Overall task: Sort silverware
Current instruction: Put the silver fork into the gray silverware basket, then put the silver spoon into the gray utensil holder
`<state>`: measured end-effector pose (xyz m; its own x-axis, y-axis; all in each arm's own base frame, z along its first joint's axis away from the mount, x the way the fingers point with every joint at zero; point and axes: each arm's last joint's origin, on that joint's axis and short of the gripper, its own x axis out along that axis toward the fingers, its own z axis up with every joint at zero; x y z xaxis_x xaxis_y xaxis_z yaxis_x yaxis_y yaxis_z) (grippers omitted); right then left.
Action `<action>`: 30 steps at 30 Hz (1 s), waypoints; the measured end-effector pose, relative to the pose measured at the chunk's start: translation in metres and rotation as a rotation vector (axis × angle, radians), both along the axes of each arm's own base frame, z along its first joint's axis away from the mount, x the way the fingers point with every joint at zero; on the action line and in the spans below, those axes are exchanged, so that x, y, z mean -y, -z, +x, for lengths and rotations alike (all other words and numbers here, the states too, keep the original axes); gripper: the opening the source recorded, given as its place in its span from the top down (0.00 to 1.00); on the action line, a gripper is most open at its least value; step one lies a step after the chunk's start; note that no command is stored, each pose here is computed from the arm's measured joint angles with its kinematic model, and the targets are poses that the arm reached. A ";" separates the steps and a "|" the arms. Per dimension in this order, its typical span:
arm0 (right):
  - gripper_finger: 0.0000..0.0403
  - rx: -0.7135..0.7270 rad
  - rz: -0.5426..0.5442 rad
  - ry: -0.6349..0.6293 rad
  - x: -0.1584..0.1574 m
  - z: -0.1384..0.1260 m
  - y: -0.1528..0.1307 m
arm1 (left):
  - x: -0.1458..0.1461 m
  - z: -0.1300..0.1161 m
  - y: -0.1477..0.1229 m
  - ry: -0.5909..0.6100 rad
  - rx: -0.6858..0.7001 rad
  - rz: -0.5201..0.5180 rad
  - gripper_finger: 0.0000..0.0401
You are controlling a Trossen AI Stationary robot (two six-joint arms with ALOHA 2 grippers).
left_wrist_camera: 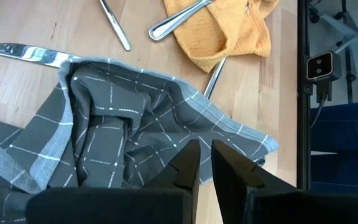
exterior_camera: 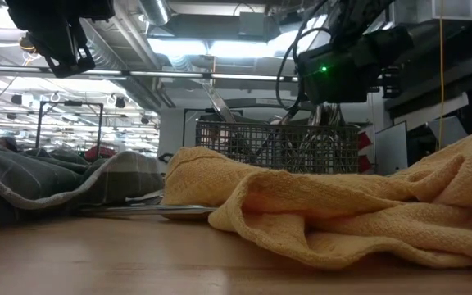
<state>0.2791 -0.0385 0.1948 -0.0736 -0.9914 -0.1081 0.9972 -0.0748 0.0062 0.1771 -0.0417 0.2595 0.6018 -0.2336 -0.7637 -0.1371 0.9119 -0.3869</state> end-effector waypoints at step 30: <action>0.68 -0.331 0.218 -0.305 -0.058 0.028 -0.157 | 0.000 0.001 -0.001 0.031 0.020 0.021 0.92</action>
<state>0.3068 0.0197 0.3520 0.1511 -0.9299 -0.3355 0.9196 0.2567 -0.2974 0.1779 -0.0421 0.2601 0.6095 -0.2360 -0.7569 -0.1014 0.9236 -0.3696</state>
